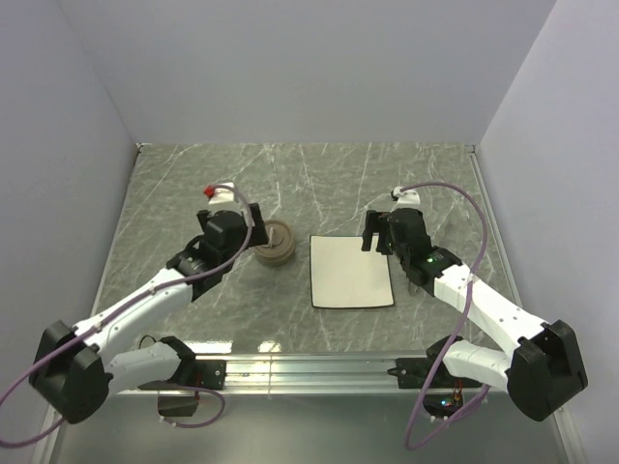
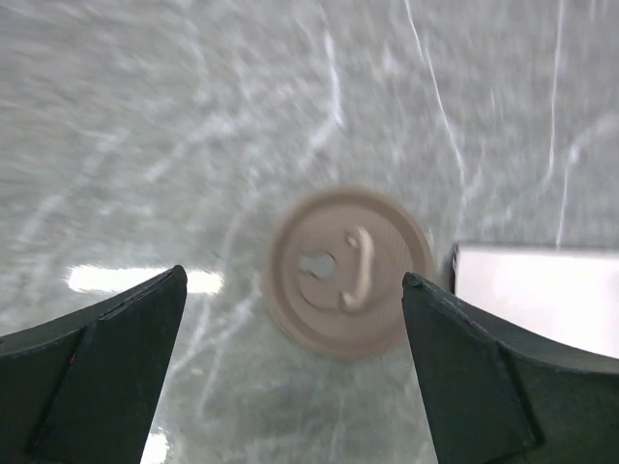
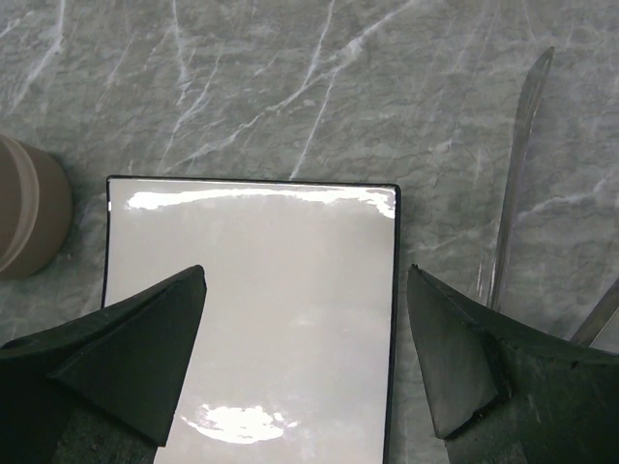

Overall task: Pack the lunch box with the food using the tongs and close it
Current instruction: Put the lid back on the lunch box

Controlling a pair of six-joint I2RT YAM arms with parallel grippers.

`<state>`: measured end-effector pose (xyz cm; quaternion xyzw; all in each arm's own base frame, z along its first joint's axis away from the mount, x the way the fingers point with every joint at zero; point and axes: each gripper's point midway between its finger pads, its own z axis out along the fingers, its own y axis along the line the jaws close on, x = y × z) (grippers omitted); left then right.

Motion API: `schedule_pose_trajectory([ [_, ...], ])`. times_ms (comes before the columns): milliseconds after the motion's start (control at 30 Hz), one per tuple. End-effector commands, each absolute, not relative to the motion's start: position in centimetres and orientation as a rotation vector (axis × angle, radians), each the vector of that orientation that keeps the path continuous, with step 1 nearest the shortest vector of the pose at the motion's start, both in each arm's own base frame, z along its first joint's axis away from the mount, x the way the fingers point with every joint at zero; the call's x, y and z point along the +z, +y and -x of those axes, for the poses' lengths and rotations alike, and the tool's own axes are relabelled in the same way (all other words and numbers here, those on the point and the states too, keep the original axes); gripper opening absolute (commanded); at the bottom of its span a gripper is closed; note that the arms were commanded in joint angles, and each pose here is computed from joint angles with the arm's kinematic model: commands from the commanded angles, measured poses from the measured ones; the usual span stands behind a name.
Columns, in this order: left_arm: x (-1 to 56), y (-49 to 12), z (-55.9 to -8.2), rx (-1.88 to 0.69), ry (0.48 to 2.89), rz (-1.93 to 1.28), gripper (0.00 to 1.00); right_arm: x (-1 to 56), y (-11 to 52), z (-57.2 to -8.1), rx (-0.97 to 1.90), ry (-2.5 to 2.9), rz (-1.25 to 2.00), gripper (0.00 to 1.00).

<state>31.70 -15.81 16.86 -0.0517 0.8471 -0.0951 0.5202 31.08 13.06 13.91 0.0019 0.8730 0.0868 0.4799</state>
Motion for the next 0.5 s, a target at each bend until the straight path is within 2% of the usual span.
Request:
schedule_pose_trajectory([
  [0,20.2,-12.2,-33.3,-0.179,1.825,0.288,0.99,16.5,13.0,-31.9,0.207,2.052,-0.040,0.91],
  [233,24.4,-5.8,-32.0,-0.200,1.584,0.472,1.00,17.5,12.0,-31.8,0.196,2.007,-0.098,0.92],
  [467,25.8,-4.4,-29.5,-0.241,1.469,0.487,0.99,20.0,9.9,-30.5,0.197,1.870,-0.194,0.93],
])
